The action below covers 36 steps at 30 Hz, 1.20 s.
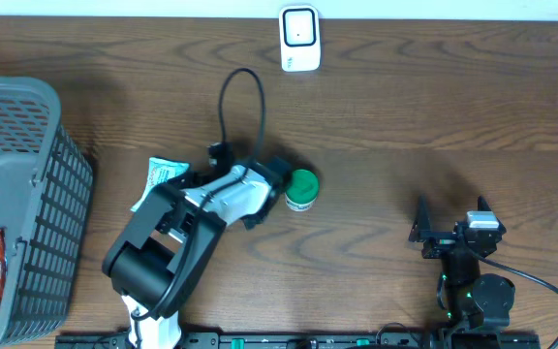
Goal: Scan the item barcode
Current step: 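Grasp the wipes pack and carry it left of the tissue pack, then release the wipes pack on the table and retract the left gripper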
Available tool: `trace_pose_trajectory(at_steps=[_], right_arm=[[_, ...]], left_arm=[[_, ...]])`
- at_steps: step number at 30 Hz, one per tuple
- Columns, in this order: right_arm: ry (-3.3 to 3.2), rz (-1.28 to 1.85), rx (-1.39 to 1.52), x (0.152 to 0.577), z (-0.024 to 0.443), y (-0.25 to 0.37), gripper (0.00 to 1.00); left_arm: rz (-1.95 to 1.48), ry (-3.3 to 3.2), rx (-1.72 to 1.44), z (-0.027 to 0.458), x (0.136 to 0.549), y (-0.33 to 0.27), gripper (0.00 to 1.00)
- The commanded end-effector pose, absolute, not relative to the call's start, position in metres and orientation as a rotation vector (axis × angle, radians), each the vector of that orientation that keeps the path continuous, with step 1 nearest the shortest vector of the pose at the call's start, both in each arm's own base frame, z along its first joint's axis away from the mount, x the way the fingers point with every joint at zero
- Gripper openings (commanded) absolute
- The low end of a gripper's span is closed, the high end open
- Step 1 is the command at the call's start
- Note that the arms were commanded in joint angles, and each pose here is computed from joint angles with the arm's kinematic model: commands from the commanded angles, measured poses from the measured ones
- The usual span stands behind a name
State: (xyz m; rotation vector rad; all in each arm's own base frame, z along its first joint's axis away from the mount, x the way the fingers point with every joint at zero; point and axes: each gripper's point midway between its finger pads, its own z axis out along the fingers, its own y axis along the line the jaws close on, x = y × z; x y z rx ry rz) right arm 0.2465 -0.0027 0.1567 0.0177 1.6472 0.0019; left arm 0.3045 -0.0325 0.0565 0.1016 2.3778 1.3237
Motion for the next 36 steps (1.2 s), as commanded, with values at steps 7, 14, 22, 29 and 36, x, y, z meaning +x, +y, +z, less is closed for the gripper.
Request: trace_pose_trajectory(at_steps=[7,14,22,29,36], right_arm=[[1.650,0.005,0.030,0.246,0.155,-0.004,0.99],[1.650,0.005,0.030,0.246,0.155,-0.004,0.99],[1.650,0.005,0.030,0.246,0.155,-0.004,0.99],[1.650,0.005,0.030,0.246,0.155,-0.004,0.99],[1.651,0.005,0.030,0.246,0.155,-0.004,0.99]], left_arm=[[1.233,2.289,0.081,0.089,0.313,-0.054,0.82],[1.027,2.216,-0.129,0.160,0.310,-0.041,0.82],[0.647,2.081,-0.428,0.270,0.277,0.013,0.82],[0.394,1.654,-0.747,0.412,0.217,0.078,0.83],[0.495,1.403,-1.005,0.457,0.160,0.137,0.83]])
